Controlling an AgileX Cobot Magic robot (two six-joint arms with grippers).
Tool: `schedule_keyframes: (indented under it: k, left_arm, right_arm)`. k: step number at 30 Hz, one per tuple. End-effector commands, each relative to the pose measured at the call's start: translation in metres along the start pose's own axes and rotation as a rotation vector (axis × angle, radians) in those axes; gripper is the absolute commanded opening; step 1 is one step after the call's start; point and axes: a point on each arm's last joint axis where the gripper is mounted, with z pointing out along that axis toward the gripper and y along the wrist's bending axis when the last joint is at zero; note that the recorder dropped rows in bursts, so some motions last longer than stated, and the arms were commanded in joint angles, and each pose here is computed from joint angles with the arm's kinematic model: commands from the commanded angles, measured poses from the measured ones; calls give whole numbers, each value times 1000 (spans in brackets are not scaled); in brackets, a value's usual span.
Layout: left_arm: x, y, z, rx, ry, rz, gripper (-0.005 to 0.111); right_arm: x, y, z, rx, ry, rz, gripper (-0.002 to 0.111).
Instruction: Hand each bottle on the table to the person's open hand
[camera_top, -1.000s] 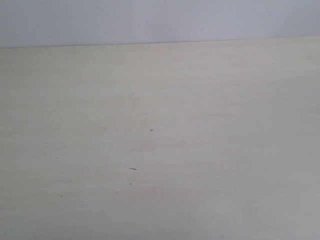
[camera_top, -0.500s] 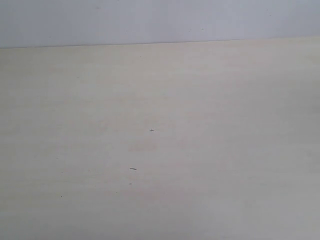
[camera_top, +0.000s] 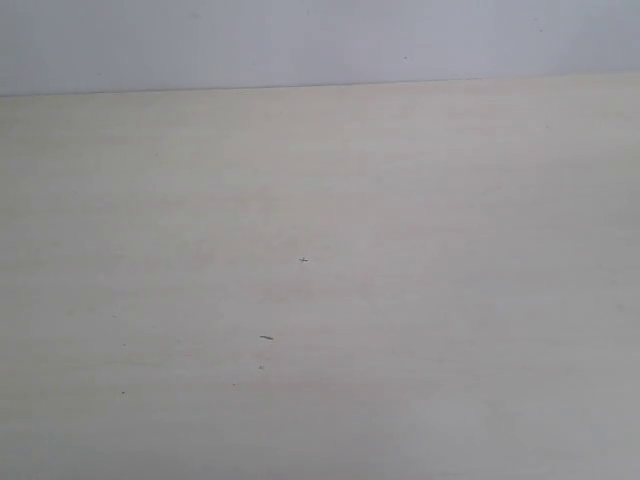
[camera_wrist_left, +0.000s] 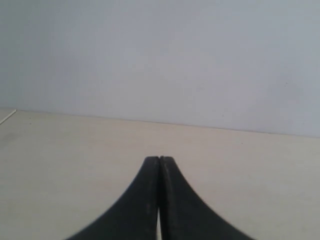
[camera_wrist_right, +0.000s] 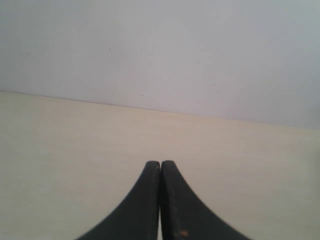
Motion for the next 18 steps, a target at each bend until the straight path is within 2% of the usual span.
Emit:
schedule_keyframes:
  k: [1, 18]
  left_arm:
    - [18, 1, 6, -3, 21, -4, 0]
    - [57, 5, 16, -13, 128, 6, 0]
  right_arm:
    - [-1, 0, -1, 7, -12, -1, 0]
    - [-1, 0, -1, 7, -12, -1, 0]
